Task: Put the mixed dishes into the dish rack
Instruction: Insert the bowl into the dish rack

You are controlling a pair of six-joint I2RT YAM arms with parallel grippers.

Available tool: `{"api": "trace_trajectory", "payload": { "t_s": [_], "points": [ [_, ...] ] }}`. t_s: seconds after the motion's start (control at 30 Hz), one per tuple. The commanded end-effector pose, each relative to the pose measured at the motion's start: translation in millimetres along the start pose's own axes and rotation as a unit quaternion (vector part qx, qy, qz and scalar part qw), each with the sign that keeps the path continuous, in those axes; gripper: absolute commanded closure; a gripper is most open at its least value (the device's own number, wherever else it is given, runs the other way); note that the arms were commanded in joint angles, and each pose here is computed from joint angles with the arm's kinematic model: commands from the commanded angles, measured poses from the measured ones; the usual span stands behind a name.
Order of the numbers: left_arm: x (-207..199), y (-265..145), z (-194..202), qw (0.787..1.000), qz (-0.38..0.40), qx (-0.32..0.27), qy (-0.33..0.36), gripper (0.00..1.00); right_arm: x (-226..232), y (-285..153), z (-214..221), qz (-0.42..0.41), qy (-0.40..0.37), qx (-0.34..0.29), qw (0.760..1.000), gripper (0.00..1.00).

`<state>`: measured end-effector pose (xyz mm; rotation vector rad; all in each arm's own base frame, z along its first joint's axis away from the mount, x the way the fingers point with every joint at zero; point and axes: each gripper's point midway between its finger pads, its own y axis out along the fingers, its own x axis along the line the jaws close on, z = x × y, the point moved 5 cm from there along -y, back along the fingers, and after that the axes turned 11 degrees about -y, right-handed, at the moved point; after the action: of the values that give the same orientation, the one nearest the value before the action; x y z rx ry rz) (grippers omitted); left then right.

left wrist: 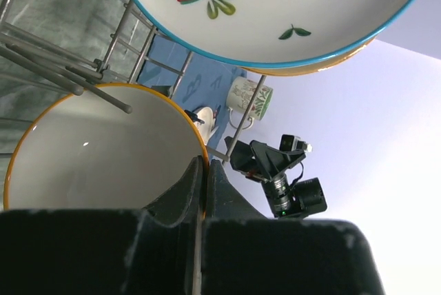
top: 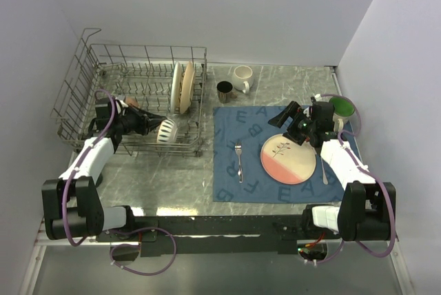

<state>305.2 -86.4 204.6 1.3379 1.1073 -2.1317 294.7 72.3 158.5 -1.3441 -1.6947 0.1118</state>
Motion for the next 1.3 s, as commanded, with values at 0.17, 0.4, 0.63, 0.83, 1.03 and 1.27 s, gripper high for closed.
{"api": "trace_trajectory", "payload": {
  "t_s": [0.17,0.4,0.63,0.83,1.03,1.27],
  "points": [
    [48.2,5.2,-4.2,0.989,-0.105,-0.026,-0.106,0.99,8.0,-3.2,-9.9,-0.011,-0.023,-0.015,1.0,0.0],
    [66.2,11.6,-12.2,0.981,-0.168,-0.046,-0.089,0.99,6.9,-0.6,-9.7,-0.012,-0.019,-0.017,1.0,0.0],
    [91.8,18.3,-15.1,0.973,-0.201,-0.049,-0.106,0.73,4.1,0.6,-8.7,-0.009,-0.023,-0.023,0.999,0.0],
    [73.0,17.2,-20.5,0.977,-0.196,-0.056,-0.068,0.29,2.4,-1.6,-8.0,-0.003,-0.022,-0.033,0.999,0.0],
    [35.9,13.1,-23.3,0.982,-0.178,-0.061,-0.025,0.03,5.2,-2.9,-12.5,-0.004,-0.025,-0.036,0.999,0.0],
    [-4.0,-8.1,-27.1,0.973,-0.186,-0.129,0.051,0.01,5.5,-1.1,-15.6,-0.002,-0.024,-0.036,0.999,0.0]
  ]
}}
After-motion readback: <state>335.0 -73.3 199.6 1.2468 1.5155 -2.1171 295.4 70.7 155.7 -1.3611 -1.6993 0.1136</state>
